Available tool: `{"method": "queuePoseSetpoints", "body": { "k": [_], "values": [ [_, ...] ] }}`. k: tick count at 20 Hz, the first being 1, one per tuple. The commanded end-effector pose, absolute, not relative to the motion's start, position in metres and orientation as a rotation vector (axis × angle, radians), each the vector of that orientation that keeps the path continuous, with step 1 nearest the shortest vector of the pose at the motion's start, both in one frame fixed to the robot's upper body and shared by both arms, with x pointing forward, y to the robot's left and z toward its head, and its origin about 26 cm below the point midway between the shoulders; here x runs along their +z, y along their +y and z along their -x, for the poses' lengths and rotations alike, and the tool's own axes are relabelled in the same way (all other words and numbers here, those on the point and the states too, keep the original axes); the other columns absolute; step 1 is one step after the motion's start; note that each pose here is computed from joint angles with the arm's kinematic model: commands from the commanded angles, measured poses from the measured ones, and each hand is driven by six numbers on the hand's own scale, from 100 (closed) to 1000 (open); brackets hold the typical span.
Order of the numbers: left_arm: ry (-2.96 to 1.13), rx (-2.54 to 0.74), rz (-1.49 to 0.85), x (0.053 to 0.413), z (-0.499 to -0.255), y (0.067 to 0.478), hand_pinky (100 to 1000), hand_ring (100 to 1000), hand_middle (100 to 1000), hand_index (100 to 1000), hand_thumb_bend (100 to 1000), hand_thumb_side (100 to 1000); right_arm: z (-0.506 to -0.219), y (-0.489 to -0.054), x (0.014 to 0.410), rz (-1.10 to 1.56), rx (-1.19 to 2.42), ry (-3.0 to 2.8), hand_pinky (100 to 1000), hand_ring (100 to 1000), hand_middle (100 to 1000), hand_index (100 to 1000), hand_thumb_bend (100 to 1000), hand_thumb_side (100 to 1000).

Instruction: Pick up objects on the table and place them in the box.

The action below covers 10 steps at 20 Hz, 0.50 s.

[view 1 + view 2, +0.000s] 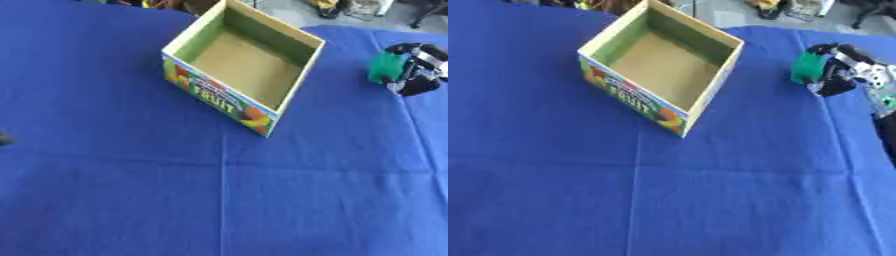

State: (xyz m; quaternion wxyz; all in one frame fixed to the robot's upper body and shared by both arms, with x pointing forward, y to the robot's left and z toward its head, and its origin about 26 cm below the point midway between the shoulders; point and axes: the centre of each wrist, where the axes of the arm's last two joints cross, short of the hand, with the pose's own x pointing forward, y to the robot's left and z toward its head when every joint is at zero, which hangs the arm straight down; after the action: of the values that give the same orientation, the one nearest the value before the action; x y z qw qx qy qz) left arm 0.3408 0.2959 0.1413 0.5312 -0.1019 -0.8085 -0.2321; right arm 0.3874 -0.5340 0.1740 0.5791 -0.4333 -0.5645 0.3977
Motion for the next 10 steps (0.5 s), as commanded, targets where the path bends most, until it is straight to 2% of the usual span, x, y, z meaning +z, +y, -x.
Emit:
{"method": "queuePoseSetpoints", "body": {
  "k": [1,10],
  "values": [
    [-1.944,-0.567,0.250,0.147,-0.339,0.295,867,703,577,683,419,1000,-0.384,-0.541,0.190,1.066,0.900,-1.355,476,506,217,541,100,100],
    [-1.924,-0.543,0.268,0.140,-0.338,0.294,866,704,577,682,432,1000,-0.394,-0.526,0.213,1.064,0.930,-1.470,482,509,219,531,100,100]
  ]
}}
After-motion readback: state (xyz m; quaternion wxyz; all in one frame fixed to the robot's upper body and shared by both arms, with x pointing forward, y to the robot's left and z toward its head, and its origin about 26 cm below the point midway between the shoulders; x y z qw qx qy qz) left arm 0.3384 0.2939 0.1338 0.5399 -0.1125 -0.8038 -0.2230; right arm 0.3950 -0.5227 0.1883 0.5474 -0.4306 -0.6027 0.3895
